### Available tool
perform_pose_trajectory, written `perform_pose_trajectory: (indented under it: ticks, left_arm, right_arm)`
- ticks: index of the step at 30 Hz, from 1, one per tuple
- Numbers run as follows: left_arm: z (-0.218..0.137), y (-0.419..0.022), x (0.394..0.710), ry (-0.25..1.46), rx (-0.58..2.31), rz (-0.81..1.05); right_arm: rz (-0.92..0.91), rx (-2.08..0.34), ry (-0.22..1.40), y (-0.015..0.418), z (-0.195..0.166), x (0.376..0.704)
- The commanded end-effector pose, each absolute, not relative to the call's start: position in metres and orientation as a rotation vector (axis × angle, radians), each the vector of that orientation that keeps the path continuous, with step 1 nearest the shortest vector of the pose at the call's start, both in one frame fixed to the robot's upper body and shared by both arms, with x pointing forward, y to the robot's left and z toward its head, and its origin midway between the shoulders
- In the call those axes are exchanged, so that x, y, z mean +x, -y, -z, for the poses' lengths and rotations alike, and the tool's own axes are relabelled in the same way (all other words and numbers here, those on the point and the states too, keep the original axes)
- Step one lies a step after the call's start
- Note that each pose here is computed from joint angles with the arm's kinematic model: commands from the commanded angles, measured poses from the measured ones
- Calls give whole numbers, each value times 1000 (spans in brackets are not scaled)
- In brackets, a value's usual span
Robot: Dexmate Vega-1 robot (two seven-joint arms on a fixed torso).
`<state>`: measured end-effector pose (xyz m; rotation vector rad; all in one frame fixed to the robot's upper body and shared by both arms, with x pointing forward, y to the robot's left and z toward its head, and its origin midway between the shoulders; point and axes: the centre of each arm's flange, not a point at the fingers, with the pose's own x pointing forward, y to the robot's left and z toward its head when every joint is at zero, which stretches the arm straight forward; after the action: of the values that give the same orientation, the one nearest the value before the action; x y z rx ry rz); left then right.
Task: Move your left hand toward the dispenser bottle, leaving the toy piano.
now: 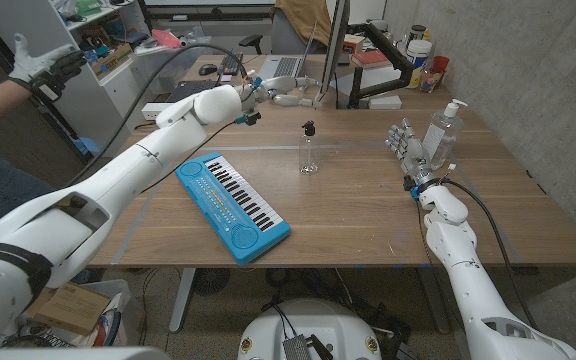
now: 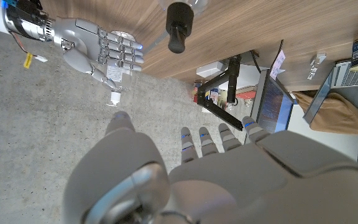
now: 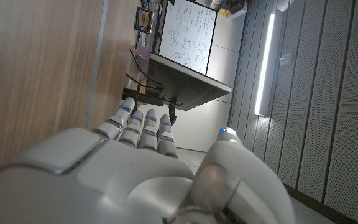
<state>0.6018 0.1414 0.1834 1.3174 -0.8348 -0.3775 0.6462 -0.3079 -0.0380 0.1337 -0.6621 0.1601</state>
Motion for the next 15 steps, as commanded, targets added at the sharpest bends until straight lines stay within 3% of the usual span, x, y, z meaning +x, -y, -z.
perform_pose_trajectory:
  ticks: [1,15]
  left_arm:
    - [-182,-134,602,835,1353,390]
    - [-176,-130,599,834,1410,392]
  right_arm:
    - [-170,129,665,305,37,647]
    - [-171,128,658,304,38,649]
